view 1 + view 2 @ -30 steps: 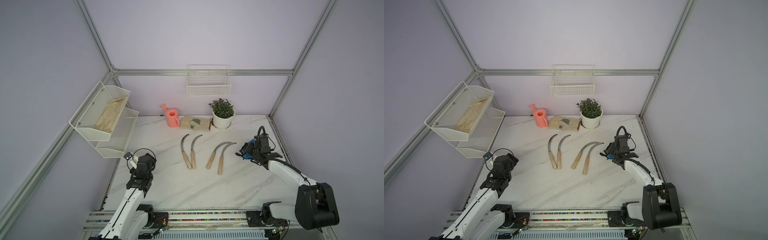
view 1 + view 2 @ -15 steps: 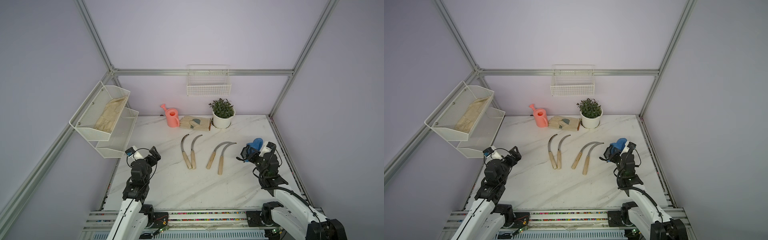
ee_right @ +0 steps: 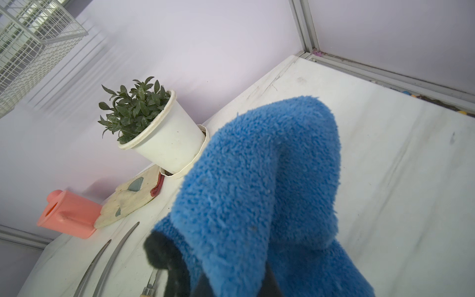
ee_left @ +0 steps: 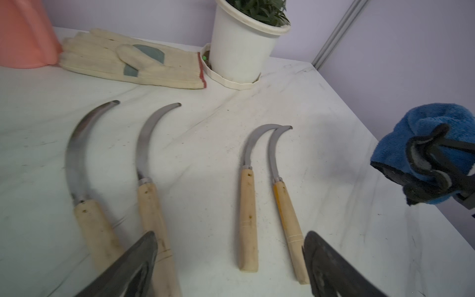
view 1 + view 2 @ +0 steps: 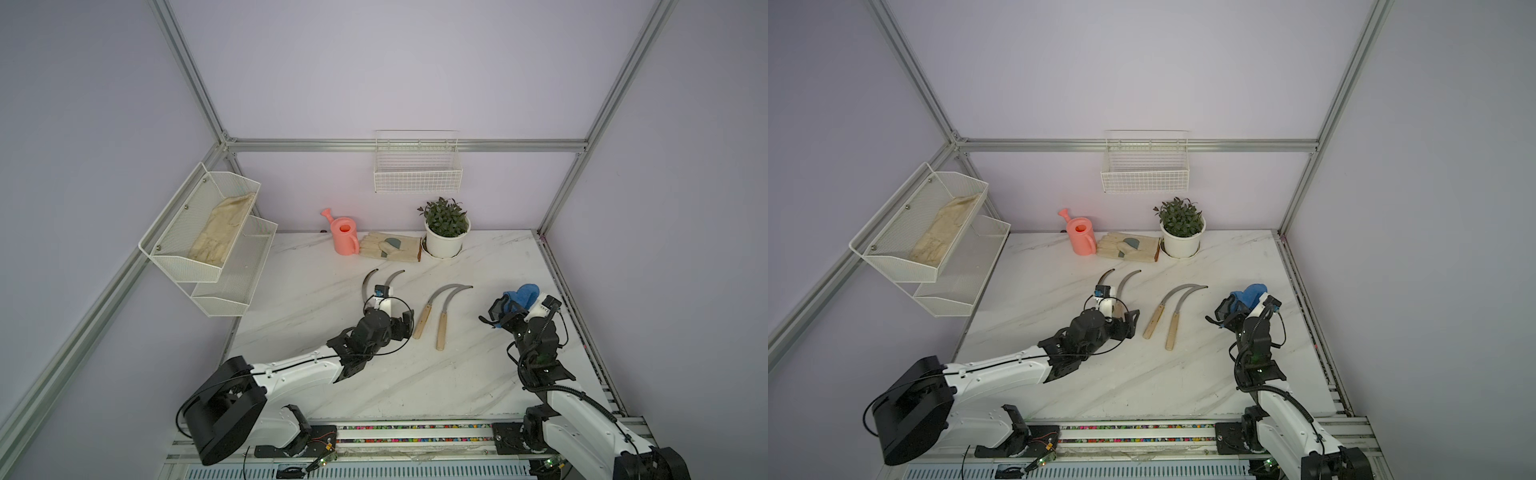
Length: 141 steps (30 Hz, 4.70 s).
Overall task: Wipe small sickles with rags
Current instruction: Pick up the small sickle from the center of the board, then wipe the small sickle.
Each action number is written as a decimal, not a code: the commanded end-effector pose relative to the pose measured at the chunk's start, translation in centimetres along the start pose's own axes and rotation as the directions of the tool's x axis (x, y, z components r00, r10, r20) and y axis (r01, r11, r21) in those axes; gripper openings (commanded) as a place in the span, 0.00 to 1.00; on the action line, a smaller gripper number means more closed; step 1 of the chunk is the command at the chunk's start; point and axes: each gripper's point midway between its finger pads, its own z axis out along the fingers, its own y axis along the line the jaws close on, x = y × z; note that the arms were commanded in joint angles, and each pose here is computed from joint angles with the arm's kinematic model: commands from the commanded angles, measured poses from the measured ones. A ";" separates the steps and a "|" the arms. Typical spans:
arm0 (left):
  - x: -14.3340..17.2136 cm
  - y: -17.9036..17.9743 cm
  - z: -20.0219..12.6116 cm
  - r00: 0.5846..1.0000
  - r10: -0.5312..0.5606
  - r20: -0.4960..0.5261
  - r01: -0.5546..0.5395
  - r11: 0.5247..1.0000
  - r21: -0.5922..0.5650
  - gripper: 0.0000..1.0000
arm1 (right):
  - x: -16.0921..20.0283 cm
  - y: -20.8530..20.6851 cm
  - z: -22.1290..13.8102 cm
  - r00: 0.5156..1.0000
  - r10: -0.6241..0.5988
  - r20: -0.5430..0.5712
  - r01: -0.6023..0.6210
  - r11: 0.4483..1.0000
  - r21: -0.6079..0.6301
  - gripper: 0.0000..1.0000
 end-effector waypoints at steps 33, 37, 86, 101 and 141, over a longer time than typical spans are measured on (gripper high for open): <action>11.5 -8.0 6.8 0.964 0.172 -0.203 -0.187 0.981 -0.057 0.62 | -1.5 1.1 0.6 0.999 0.033 0.038 -0.033 0.999 -0.012 0.00; 12.1 -8.3 7.1 0.957 0.196 -0.214 -0.213 0.975 -0.057 0.57 | -1.4 1.0 0.6 0.999 0.034 0.036 -0.034 0.999 -0.007 0.00; 6.1 -13.2 3.3 0.799 0.560 0.219 -0.598 0.781 0.181 0.00 | 4.8 11.4 -0.9 0.919 -0.122 -0.374 -0.030 0.926 -0.376 0.00; 4.7 -12.1 1.0 0.826 0.452 0.337 -0.557 0.750 0.357 0.00 | 8.9 8.0 1.3 0.890 -0.123 -0.438 0.002 0.964 -0.266 0.00; 4.3 -10.5 1.5 0.856 0.408 0.318 -0.512 0.754 0.411 0.00 | 18.9 13.6 -1.8 0.793 -0.300 -0.530 0.055 0.902 -0.428 0.00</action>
